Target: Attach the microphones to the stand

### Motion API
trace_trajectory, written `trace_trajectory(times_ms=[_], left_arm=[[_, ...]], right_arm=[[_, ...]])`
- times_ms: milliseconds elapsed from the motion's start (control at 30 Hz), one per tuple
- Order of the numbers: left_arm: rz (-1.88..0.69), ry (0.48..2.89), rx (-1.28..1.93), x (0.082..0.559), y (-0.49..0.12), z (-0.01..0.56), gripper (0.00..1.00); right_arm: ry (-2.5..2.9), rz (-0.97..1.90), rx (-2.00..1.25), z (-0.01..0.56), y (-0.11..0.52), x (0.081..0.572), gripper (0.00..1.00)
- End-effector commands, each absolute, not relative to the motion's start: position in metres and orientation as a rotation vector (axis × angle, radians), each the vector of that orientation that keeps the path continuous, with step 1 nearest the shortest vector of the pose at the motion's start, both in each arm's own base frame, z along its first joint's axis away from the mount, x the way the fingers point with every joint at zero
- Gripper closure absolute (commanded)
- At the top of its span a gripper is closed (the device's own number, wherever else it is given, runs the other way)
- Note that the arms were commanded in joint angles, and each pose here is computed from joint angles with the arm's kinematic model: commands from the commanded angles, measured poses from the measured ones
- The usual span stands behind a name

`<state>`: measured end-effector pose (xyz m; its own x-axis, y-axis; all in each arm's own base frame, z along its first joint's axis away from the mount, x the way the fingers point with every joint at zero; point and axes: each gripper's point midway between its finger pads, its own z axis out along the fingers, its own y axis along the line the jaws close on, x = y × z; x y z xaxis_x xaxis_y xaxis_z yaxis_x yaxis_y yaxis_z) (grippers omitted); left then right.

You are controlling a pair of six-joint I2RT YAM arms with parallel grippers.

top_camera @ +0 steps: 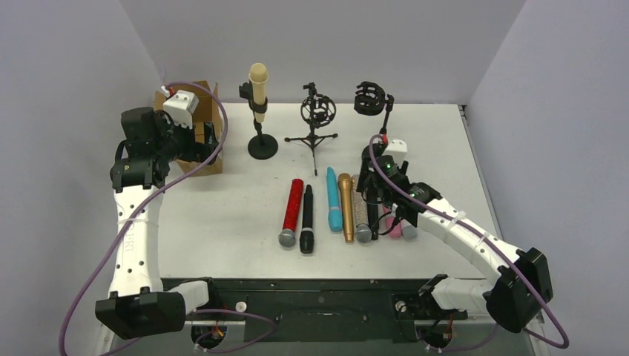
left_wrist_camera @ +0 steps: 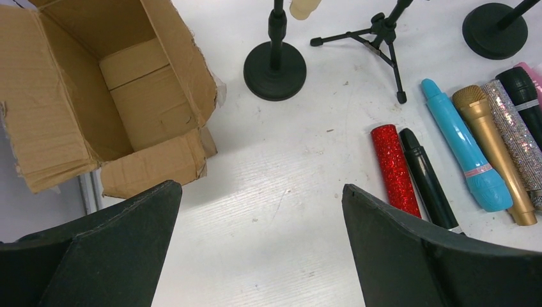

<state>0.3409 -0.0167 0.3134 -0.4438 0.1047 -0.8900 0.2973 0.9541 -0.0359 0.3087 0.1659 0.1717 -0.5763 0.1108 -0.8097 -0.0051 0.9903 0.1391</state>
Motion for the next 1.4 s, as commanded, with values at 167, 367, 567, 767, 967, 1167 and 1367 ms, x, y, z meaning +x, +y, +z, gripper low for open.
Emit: trace_trajectory(times_ms=[167,367,567,767,967,1167,1367], left_arm=[[-0.177,1.981,0.321,0.327,-0.014,0.333,0.04],[-0.171,1.961,0.362,0.333,-0.015,0.333,0.04],[-0.198,1.961,0.369,0.339,-0.018,0.330,0.04],[-0.199,1.963,0.376,0.340,-0.018,0.329,0.04],[-0.191,1.963,0.379,0.339,-0.017,0.330,0.04],[-0.212,1.958,0.379,0.339,-0.020,0.334,0.04],[-0.253,1.945,0.397,0.338,-0.027,0.341,0.04]], right_arm=[[2.273,-0.066,0.304,0.128,0.090,0.283,0.52],[2.327,-0.131,0.294,0.103,0.086,0.286,0.64],[2.359,-0.148,0.282,0.084,0.090,0.291,0.64],[2.411,-0.217,0.263,0.056,0.089,0.294,0.59],[2.458,-0.225,0.232,0.037,0.093,0.293,0.59],[2.504,-0.155,0.208,0.027,0.105,0.287,0.58],[2.537,-0.119,0.187,0.018,0.112,0.280,0.58]])
